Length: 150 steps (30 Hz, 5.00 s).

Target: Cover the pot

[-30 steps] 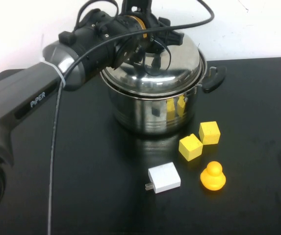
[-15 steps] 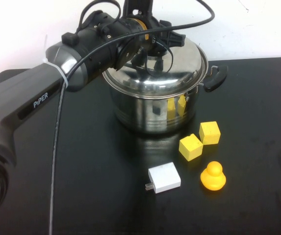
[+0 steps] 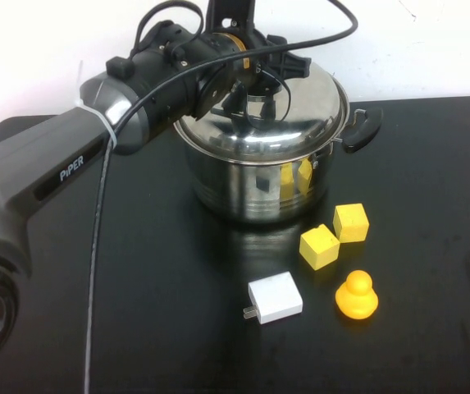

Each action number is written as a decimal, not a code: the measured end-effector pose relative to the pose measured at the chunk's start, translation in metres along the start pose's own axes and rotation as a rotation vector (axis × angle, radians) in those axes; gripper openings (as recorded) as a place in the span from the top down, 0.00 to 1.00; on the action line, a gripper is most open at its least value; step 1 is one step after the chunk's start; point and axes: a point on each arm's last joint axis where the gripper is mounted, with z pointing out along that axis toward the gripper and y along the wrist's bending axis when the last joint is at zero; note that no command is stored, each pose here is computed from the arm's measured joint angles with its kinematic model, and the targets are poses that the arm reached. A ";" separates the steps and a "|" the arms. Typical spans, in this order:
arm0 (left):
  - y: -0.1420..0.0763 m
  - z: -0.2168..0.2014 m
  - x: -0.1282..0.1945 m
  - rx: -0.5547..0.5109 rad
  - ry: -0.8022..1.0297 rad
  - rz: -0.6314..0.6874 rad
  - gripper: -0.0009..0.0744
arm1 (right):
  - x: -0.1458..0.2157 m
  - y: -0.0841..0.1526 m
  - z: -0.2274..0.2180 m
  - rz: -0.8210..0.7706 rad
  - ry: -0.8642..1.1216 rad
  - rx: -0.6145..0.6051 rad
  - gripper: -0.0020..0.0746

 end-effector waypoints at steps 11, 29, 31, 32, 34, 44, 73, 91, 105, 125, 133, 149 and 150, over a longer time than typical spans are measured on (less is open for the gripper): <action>0.000 0.001 0.001 0.000 0.005 -0.001 0.58 | 0.000 0.000 0.000 0.000 0.000 0.000 0.98; 0.002 -0.013 -0.009 -0.026 0.023 0.001 0.22 | 0.000 0.000 0.000 0.000 0.000 0.000 0.98; 0.001 -0.024 -0.019 -0.025 0.002 -0.002 0.23 | 0.000 0.000 0.000 0.000 0.000 0.000 0.98; 0.001 -0.031 -0.026 -0.025 -0.015 0.001 0.24 | 0.000 0.000 0.000 0.000 0.000 0.000 0.98; 0.001 -0.048 -0.040 -0.024 -0.054 0.006 0.27 | 0.000 0.000 0.000 0.000 0.000 0.000 0.98; 0.016 -0.183 -0.108 -0.137 -0.163 0.023 0.86 | 0.000 0.000 0.000 0.000 0.000 0.000 0.98; 0.037 -0.290 -0.106 -0.254 -0.061 -0.037 0.99 | 0.000 0.000 0.000 0.000 0.000 0.000 0.98; 0.063 -0.365 0.035 -0.047 -0.217 -0.373 0.99 | 0.000 0.000 0.000 0.000 0.000 0.000 0.98; 0.099 -0.365 0.232 -0.200 -0.315 -0.573 0.99 | 0.000 0.000 0.000 0.000 0.000 0.000 0.98; 0.108 -0.362 0.292 -0.352 -0.231 -0.539 0.99 | 0.000 0.000 0.000 0.000 0.000 0.000 0.98; 0.108 -0.362 0.293 -0.355 -0.217 -0.478 0.99 | 0.000 0.000 0.000 0.000 0.000 0.000 0.98; 0.106 -0.361 0.293 -0.342 -0.183 -0.329 0.99 | 0.000 0.000 0.000 0.000 0.000 0.000 0.98; 0.106 -0.361 0.293 -0.342 -0.183 -0.329 0.99 | 0.000 0.000 0.000 0.000 0.000 0.000 0.98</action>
